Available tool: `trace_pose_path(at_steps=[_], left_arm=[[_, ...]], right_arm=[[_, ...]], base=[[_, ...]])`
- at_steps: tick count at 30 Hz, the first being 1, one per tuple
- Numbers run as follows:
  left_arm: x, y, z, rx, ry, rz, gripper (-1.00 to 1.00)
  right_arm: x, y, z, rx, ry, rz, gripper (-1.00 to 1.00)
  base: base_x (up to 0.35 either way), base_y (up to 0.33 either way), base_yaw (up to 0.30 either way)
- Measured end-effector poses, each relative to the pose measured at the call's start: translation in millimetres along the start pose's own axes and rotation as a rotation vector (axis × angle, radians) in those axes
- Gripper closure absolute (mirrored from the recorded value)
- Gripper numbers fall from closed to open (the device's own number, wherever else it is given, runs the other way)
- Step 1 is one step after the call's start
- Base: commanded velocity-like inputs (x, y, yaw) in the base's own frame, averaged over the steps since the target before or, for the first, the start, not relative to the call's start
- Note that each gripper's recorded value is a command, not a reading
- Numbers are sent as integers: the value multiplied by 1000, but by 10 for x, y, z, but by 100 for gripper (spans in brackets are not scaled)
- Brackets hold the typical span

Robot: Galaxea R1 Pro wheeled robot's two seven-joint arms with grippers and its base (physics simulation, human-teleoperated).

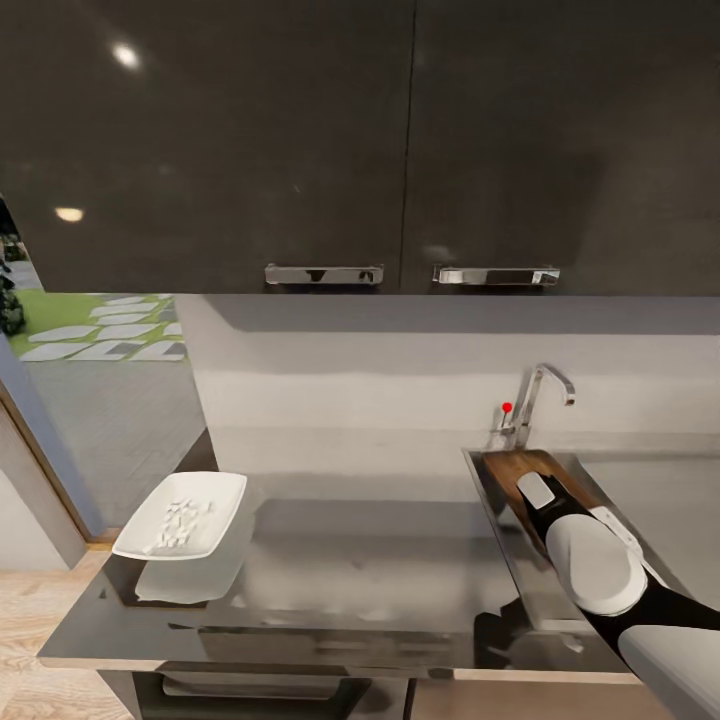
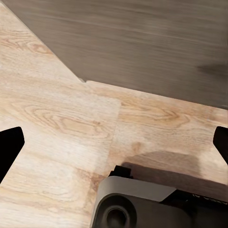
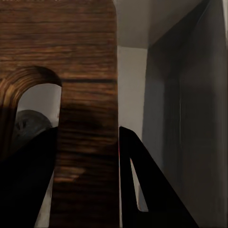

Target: In the kitchen, take the Vidalia onion out of the sink, dice it on the chopping board with the paring knife, put the diced onion into the bowl on the countertop, then place both the paring knife and the chopping board into the sink.

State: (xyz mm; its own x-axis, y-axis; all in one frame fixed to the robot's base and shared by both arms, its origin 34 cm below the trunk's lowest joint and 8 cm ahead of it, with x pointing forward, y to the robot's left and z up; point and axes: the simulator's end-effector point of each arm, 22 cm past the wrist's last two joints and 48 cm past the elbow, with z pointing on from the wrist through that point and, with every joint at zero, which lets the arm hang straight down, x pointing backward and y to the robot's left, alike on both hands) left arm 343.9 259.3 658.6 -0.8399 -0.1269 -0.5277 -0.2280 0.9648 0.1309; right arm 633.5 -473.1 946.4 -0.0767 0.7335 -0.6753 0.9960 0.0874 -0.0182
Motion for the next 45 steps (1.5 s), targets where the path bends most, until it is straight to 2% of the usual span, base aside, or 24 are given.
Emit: trace_pose_path(at_steps=[16,37,45], left_arm=[[2,-8,-3,0,0,0,-100],[95,14,5,-4,22,5,-100],[148,22,5,-6,34,8,-100]], right_arm=[[-17,-170,161,39,2,-18,100],[7,-203,260,62,-2,-20,100],[53,-206,298,70,-1,-30,100]], base=[[0,0,0],[1,0,-86],[143,0,-100]])
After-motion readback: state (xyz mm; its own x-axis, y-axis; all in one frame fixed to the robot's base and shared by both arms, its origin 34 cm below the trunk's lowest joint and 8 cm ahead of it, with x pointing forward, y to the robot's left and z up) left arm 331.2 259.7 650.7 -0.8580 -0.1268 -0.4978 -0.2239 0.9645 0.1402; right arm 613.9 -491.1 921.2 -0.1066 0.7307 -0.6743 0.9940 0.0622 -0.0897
